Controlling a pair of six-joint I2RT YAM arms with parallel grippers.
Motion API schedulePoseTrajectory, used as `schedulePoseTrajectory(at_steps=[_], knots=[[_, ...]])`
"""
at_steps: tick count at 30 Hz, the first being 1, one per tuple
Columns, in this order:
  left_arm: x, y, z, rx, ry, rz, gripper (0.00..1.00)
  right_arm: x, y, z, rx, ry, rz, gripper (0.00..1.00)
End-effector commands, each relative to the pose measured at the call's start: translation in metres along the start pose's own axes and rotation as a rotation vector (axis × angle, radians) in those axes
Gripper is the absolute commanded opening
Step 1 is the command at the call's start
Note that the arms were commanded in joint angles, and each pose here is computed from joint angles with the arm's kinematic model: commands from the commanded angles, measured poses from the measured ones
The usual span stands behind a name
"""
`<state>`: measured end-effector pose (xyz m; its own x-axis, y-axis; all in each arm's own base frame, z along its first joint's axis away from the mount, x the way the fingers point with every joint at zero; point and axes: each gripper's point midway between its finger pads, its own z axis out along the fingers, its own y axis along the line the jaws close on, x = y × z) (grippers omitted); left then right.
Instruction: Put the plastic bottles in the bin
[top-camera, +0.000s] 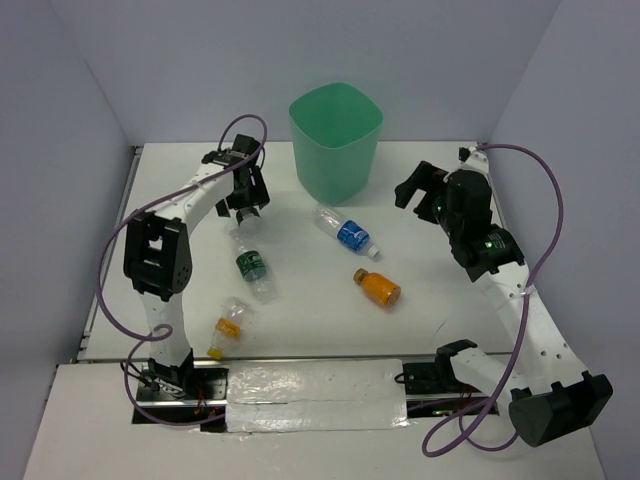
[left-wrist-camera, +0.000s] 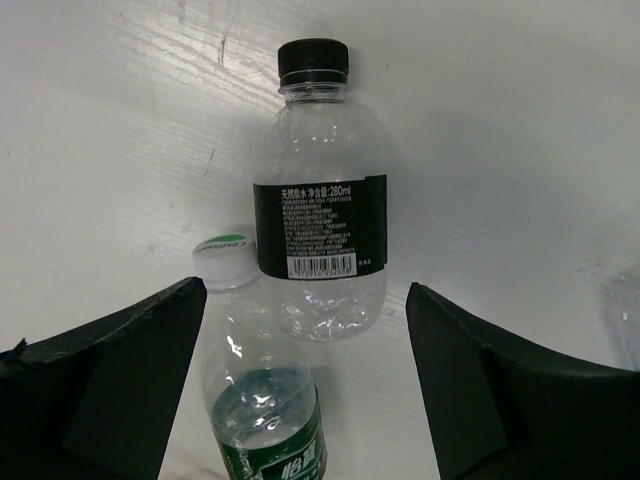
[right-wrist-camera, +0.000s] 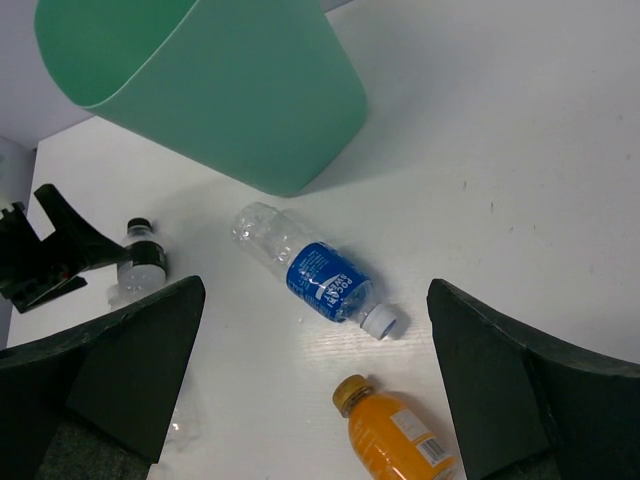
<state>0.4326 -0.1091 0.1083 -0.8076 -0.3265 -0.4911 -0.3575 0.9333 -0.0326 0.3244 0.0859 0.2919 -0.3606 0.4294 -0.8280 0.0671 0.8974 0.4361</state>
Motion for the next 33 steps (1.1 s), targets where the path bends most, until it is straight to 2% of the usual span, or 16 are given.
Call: schedulePoseTrajectory(at_steps=[1,15,20,23,26,30,33], knots=[[-0.005,-0.004,0.011,-0.022,0.008,-0.016,0.94,-0.007,0.009,-0.006,-0.033,-0.021,0.004,1.0],[-0.002,-0.018,0.038,-0.029,0.058,-0.014,0.92,-0.007,0.007,-0.004,-0.019,-0.015,-0.001,1.0],[0.003,-0.019,0.048,-0.037,0.077,0.0,0.94,-0.01,0.006,-0.004,-0.012,-0.021,-0.006,1.0],[0.008,-0.019,0.054,-0.039,0.086,0.007,0.99,-0.009,0.005,-0.005,-0.007,-0.021,-0.008,1.0],[0.013,-0.02,0.057,-0.031,0.098,0.011,0.99,-0.007,0.003,-0.005,-0.002,-0.019,-0.006,1.0],[0.013,-0.021,0.058,-0.024,0.093,0.012,0.86,-0.007,0.003,-0.005,0.001,-0.018,-0.003,1.0],[0.01,-0.024,0.058,-0.015,0.085,0.016,0.8,-0.006,0.002,-0.005,0.005,-0.019,-0.003,1.0]])
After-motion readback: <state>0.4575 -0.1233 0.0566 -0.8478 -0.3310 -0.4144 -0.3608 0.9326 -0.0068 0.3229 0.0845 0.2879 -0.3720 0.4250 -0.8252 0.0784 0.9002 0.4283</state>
